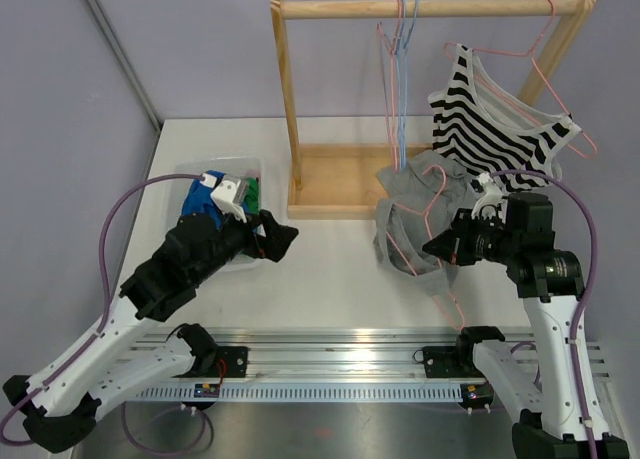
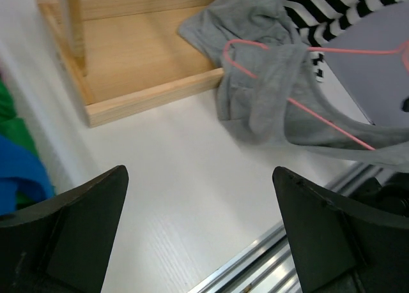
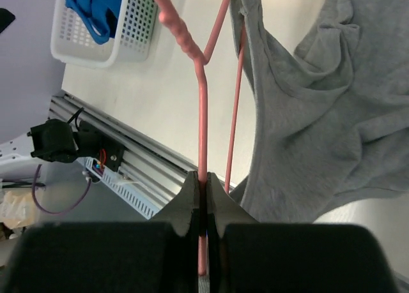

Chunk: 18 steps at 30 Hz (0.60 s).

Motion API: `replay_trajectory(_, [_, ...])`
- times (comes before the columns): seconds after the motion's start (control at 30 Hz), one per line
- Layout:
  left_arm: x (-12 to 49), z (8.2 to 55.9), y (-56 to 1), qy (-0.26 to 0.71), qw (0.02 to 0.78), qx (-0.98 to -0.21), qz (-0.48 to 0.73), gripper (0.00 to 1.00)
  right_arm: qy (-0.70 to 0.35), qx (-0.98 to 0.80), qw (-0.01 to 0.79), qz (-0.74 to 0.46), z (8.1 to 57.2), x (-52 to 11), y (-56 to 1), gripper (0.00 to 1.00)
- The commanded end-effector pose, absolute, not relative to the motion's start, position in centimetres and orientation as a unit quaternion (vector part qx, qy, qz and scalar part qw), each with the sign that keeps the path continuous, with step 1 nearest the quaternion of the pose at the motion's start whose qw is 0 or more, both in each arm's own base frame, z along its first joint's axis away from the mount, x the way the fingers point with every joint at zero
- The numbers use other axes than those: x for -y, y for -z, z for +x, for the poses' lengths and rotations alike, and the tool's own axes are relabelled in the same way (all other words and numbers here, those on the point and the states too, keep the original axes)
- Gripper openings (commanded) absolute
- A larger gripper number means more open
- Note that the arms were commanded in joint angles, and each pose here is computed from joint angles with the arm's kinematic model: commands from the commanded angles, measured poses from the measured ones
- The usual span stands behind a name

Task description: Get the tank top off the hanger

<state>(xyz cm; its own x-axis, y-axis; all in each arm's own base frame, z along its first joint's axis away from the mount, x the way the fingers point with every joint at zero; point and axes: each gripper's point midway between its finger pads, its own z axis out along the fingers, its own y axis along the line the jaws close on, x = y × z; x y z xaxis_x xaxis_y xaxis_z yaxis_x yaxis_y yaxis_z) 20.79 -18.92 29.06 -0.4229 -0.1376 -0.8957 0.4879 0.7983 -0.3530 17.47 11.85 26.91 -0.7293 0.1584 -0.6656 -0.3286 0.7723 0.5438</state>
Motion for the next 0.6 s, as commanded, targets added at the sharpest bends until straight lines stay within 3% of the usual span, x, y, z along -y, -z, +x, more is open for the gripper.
replay_trajectory(0.0, [21.7, 20.7, -31.0, 0.342, 0.567, -0.744, 0.091, 0.99, -0.401, -0.830, 0.378, -0.083, 17.1, -14.1, -28.4, 0.00])
replay_trajectory(0.2, [24.8, 20.6, -28.5, 0.297, 0.586, -0.748, 0.092, 0.99, -0.449, -0.826, 0.323, -0.104, 16.3, -17.9, -26.2, 0.00])
replay_trajectory(0.47, [26.9, 22.1, -24.7, 0.222, 0.583, -0.773, 0.115, 0.98, -0.528, -0.779, 0.306, -0.143, 14.2, -21.5, -28.1, 0.00])
replay_trajectory(0.57, [27.4, 22.5, -23.6, 0.207, 0.577, -0.780, 0.123, 0.90, -0.544, -0.769, 0.295, -0.160, 13.2, -22.3, -28.5, 0.00])
